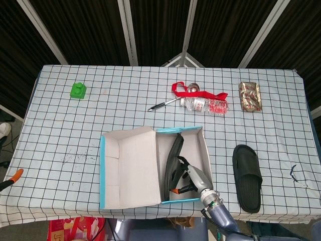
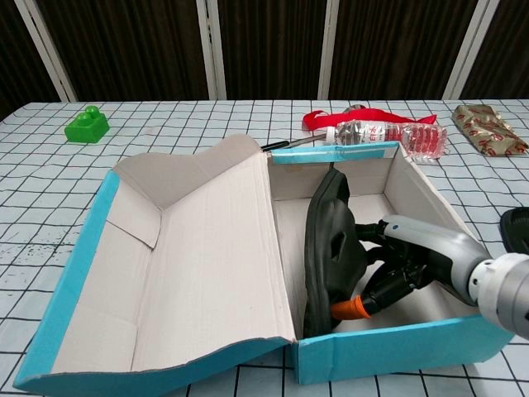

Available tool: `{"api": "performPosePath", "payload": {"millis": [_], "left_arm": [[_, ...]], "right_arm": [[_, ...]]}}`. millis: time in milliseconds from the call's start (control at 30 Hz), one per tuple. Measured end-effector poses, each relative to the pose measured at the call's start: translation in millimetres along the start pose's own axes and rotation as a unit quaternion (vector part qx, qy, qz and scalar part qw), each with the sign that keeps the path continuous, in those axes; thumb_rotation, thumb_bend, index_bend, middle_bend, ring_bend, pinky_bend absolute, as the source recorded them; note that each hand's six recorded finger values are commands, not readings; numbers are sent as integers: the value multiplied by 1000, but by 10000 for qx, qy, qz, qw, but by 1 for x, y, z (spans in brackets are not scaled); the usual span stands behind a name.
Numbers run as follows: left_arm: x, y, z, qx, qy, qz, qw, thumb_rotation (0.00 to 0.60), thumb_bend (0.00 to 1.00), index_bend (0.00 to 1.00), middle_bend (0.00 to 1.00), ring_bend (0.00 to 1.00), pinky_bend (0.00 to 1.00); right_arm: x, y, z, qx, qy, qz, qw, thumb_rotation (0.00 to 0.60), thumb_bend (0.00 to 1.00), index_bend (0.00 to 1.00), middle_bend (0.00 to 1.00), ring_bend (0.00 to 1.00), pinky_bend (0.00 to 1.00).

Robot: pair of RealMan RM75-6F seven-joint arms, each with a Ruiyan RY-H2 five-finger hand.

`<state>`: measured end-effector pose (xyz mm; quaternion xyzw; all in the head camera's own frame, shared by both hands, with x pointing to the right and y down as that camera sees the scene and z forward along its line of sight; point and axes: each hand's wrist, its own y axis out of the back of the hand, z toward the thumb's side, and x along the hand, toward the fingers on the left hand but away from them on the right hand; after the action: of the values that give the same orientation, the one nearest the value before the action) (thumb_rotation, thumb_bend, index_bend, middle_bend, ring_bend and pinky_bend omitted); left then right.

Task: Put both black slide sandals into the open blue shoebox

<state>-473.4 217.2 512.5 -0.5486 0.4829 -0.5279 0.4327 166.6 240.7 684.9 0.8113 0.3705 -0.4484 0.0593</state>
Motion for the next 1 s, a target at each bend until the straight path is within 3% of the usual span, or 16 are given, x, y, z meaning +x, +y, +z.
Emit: {"api": "performPosePath", "payload": {"millis": [500, 1000], "left_arm": [[-1, 1, 0, 2, -7, 8, 10000, 600, 77, 110, 0, 0, 99], [-1, 1, 0, 0, -6, 4, 10000, 600, 77, 110, 0, 0, 99]], "right_arm": [[-12, 19, -10, 116, -405, -802, 9959, 600, 169, 2, 48, 282, 369], [-18, 22, -9, -275, -620, -1134, 9912, 600, 169, 2, 48, 278, 369]]}}
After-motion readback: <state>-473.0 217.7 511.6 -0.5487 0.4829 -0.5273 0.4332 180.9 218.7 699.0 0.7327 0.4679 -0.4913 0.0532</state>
